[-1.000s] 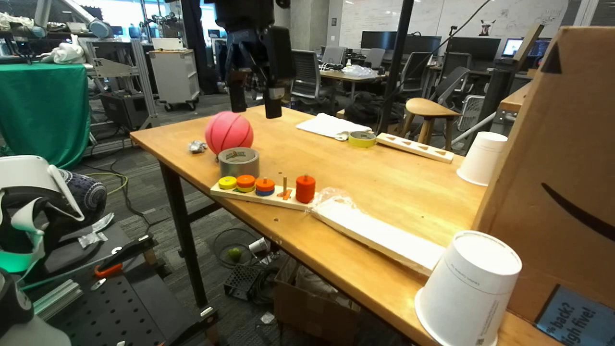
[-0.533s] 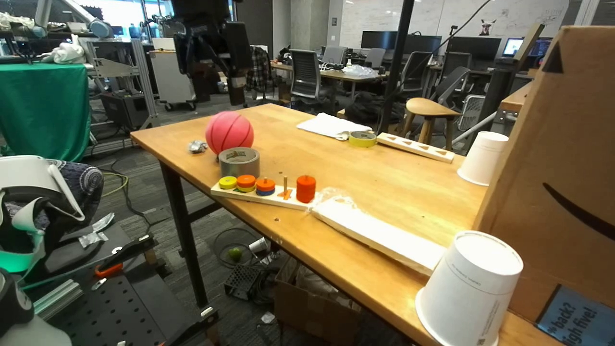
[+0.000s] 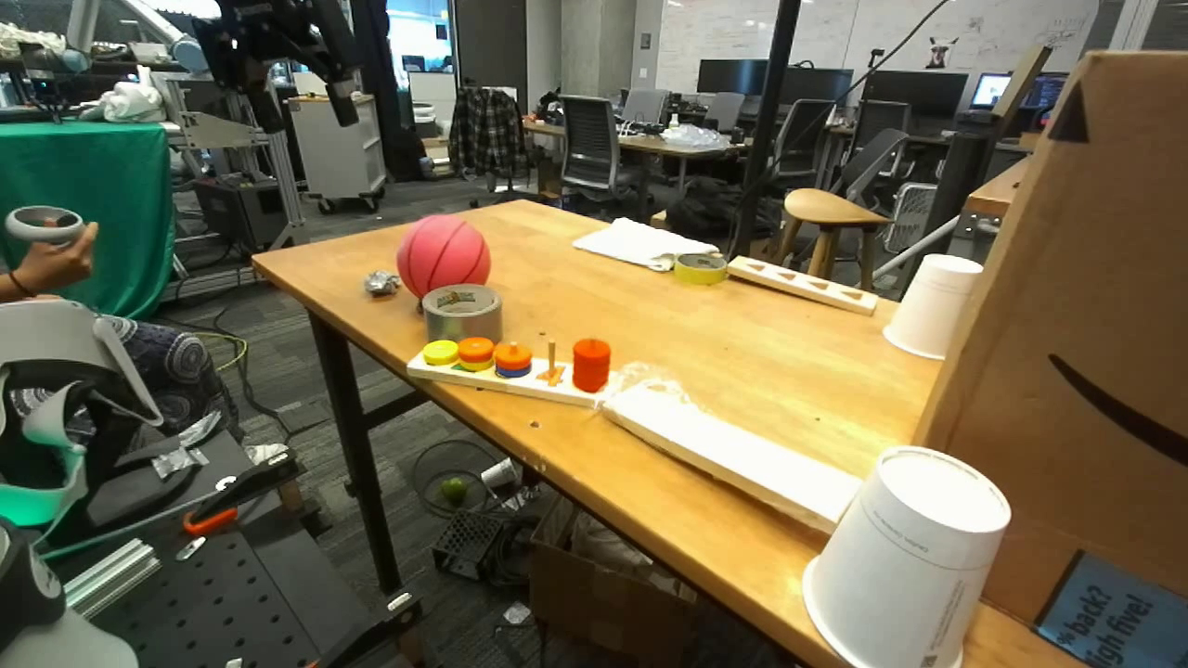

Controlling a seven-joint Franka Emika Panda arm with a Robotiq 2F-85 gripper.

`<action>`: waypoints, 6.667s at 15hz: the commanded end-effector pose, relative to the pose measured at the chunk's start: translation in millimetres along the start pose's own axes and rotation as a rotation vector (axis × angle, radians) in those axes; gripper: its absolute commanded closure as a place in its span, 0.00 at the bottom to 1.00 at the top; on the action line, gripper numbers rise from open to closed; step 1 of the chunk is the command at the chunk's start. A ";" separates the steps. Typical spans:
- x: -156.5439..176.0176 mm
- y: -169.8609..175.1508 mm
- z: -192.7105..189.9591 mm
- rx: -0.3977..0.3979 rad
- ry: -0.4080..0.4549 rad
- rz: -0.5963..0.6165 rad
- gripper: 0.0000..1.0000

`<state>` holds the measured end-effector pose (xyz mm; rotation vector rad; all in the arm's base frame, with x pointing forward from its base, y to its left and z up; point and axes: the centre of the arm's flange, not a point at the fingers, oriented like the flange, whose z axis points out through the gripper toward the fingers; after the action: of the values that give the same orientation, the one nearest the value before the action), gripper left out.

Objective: Push the basketball between the two cups

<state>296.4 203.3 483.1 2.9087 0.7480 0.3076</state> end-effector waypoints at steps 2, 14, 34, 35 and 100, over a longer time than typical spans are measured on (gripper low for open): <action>77.9 -46.3 -0.2 0.054 0.106 -0.233 0.00; 126.3 -66.8 117.0 0.305 -0.162 -0.710 0.00; 130.2 185.1 160.5 0.093 -0.458 -0.668 0.00; 122.4 217.8 153.2 0.031 -0.475 -0.649 0.00; 151.9 348.8 223.1 0.256 -0.232 -1.084 0.00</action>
<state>621.2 -24.3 348.3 2.2386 2.1615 -0.2474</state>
